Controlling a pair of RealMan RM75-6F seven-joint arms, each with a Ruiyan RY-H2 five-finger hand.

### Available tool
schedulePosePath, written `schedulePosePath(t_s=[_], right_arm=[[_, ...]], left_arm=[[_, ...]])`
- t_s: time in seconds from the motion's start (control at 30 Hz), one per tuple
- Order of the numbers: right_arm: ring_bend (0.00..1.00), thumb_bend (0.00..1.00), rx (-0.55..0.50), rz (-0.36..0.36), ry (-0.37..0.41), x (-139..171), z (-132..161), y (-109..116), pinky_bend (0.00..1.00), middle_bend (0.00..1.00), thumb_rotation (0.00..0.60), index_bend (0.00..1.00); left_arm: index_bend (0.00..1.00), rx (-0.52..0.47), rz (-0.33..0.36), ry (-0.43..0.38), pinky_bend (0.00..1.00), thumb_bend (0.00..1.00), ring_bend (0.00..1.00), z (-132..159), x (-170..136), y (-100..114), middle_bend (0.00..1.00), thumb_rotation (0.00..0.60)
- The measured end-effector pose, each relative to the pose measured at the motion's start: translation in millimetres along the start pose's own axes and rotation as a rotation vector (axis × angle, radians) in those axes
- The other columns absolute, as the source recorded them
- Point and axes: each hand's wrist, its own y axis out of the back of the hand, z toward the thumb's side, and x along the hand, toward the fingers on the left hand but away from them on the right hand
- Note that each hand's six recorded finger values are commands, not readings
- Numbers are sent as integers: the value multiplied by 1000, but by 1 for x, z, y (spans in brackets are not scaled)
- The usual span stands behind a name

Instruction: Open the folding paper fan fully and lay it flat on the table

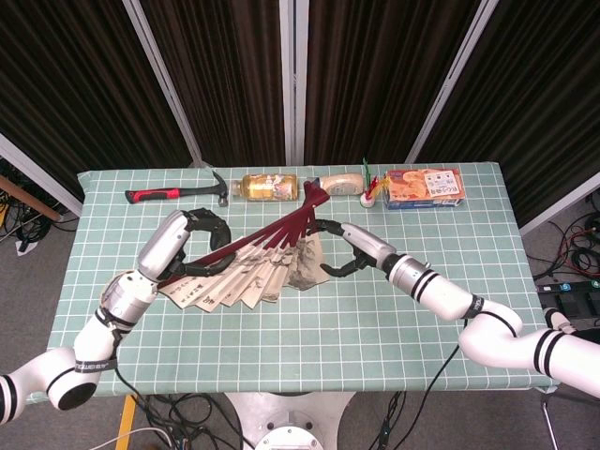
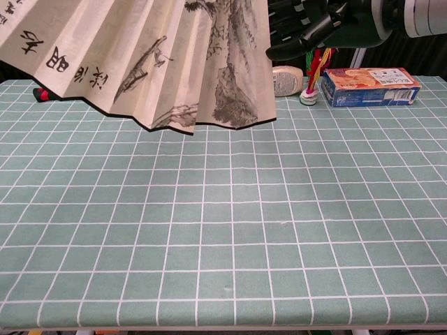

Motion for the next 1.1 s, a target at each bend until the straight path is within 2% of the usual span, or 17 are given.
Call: schedulePosePath(t_s=[0.23,0.53,0.67,1.1], right_arm=[[0,384,1,56,4,-8,10,-7,21,173,600,221],[10,507,-12,81,14,-16,12,-13,20,218,600,426],[21,570,-8,75,19,-17,12,-11,20,247,600,503],[76,627,70,11,27,-9,3,4,20,339,600,690]], left_arm=[[618,-23,2,-9,502,350,671,2,0,1,724,600],[618,-35,-8,-9,502,350,671,2,-2,0,723,600],[618,-22,-12,-5,502,350,672,0,-3,0,722,600],[618,47,-32,36,500,351,671,-17,-9,1,722,600]])
